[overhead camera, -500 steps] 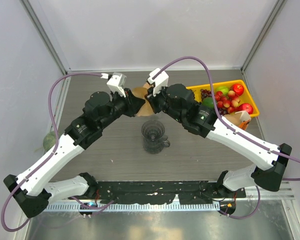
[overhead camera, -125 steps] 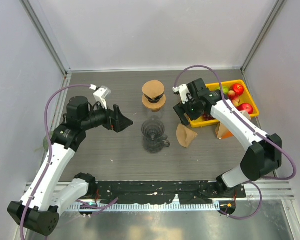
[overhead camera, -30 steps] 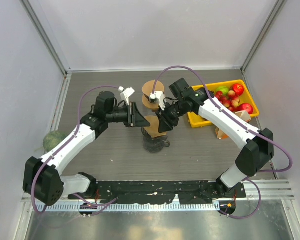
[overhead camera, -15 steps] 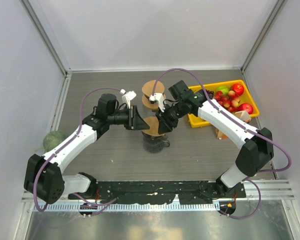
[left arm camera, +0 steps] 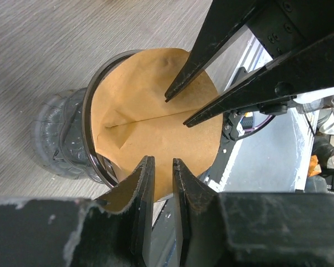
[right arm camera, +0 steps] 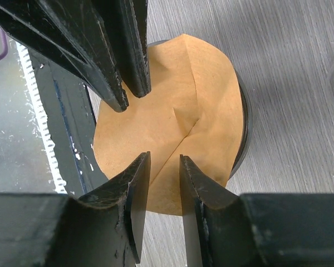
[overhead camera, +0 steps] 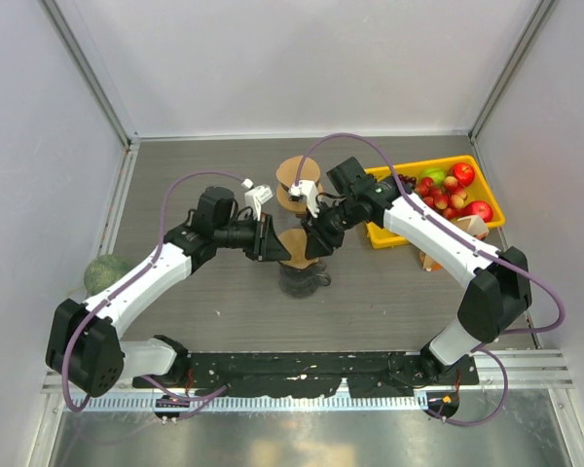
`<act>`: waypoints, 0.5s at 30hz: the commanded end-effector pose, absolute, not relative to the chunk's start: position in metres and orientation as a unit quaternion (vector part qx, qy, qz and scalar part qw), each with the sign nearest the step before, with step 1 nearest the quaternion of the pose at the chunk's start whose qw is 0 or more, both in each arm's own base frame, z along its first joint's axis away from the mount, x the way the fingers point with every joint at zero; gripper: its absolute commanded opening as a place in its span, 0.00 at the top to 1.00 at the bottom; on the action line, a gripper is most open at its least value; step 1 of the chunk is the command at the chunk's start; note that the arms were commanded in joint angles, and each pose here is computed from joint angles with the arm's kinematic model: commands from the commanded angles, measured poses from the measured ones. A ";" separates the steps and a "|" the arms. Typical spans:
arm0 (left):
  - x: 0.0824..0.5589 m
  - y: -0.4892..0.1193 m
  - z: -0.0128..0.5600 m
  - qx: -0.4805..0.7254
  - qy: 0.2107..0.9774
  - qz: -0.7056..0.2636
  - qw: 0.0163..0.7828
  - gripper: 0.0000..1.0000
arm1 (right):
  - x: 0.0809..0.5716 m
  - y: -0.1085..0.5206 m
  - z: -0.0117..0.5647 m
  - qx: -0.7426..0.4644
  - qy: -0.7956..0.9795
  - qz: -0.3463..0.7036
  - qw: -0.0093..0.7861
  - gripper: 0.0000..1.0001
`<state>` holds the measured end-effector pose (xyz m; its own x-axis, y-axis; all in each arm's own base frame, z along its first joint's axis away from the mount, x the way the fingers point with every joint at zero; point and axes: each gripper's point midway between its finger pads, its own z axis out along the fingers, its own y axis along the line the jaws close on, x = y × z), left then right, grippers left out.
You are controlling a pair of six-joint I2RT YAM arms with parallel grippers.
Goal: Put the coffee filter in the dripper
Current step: Place the coffee filter in the coffee dripper.
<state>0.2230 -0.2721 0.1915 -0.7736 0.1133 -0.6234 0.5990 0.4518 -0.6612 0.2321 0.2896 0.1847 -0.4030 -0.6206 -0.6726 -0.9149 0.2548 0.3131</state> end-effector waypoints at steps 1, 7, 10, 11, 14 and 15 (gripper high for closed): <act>0.226 -0.271 0.198 0.250 0.808 -0.454 0.281 0.77 | 0.233 0.296 0.185 -0.507 0.755 0.354 0.218 0.66; 0.228 -0.269 0.220 0.273 0.787 -0.451 0.321 0.69 | 0.232 0.302 0.208 -0.511 0.742 0.363 0.239 0.63; 0.228 -0.269 0.231 0.285 0.776 -0.450 0.338 0.62 | 0.230 0.304 0.219 -0.516 0.733 0.365 0.251 0.62; 0.228 -0.269 0.236 0.290 0.770 -0.450 0.346 0.59 | 0.229 0.305 0.223 -0.520 0.728 0.367 0.256 0.61; 0.230 -0.268 0.241 0.297 0.765 -0.445 0.358 0.53 | 0.227 0.305 0.228 -0.522 0.723 0.369 0.261 0.59; 0.230 -0.267 0.243 0.298 0.764 -0.444 0.361 0.52 | 0.226 0.305 0.231 -0.524 0.721 0.368 0.265 0.58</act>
<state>0.2246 -0.2667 0.2121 -0.6606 0.1496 -0.7357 0.7079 0.4502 -0.5442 0.2281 0.2978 0.1924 -0.3819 -0.6148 -0.6900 -0.9235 0.2253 0.3104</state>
